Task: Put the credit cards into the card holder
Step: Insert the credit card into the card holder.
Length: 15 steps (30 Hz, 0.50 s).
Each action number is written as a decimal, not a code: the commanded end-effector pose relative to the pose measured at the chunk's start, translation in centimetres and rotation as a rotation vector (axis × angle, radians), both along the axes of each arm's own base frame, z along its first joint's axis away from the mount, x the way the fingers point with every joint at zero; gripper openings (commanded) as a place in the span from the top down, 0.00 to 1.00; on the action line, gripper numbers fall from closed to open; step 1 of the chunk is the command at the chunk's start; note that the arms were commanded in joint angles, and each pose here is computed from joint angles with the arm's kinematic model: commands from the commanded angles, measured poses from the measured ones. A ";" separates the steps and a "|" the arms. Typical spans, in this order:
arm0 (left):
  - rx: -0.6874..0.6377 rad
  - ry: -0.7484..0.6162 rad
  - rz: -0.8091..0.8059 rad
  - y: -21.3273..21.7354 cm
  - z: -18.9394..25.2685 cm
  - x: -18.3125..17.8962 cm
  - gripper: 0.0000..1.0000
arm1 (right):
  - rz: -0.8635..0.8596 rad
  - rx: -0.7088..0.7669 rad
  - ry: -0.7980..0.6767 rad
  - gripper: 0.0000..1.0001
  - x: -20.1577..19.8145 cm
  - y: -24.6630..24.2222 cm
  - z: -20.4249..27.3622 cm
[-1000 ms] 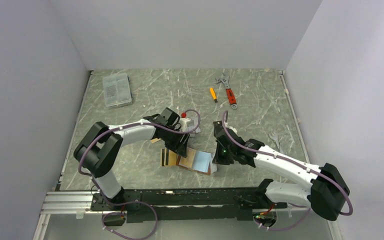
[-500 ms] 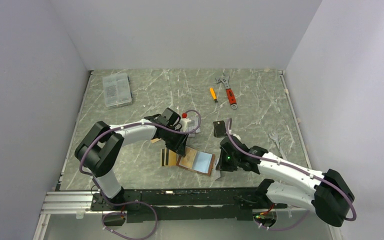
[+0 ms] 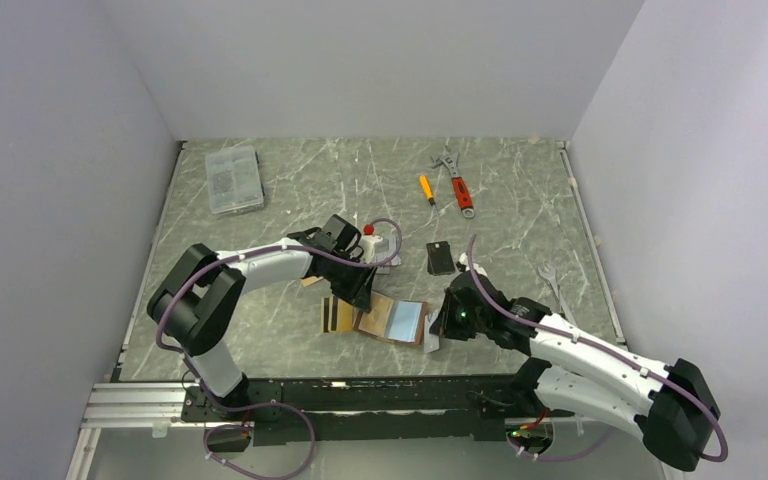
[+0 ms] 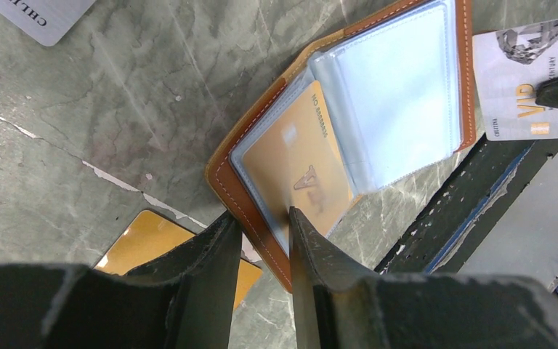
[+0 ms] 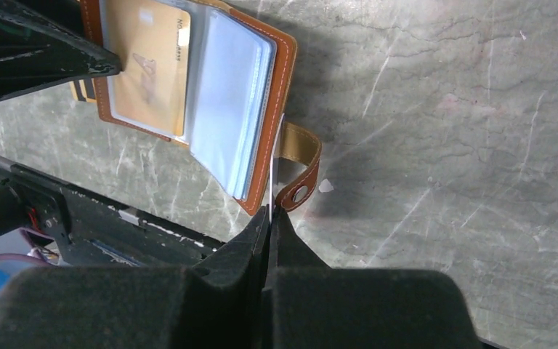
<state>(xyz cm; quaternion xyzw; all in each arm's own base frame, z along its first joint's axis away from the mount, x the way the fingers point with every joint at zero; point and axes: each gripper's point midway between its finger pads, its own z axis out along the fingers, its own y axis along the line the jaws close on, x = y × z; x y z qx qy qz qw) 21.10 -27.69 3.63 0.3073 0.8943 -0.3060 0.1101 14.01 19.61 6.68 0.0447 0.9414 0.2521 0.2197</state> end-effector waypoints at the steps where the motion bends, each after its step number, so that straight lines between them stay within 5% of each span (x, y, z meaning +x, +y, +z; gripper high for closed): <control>1: -0.053 -0.057 -0.026 -1.0 2.3 0.5 0.65 | -0.024 0.005 -0.029 1.00 0.7 0.1 0.9; 7: -0.056 -0.061 -0.027 -1.1 2.5 0.6 0.66 | -0.134 -0.109 -0.038 1.00 1.3 -2.8 1.1; 15: -0.058 -0.058 -0.029 -1.1 2.6 0.6 0.66 | 0.023 0.048 -0.075 1.00 1.5 1.4 2.0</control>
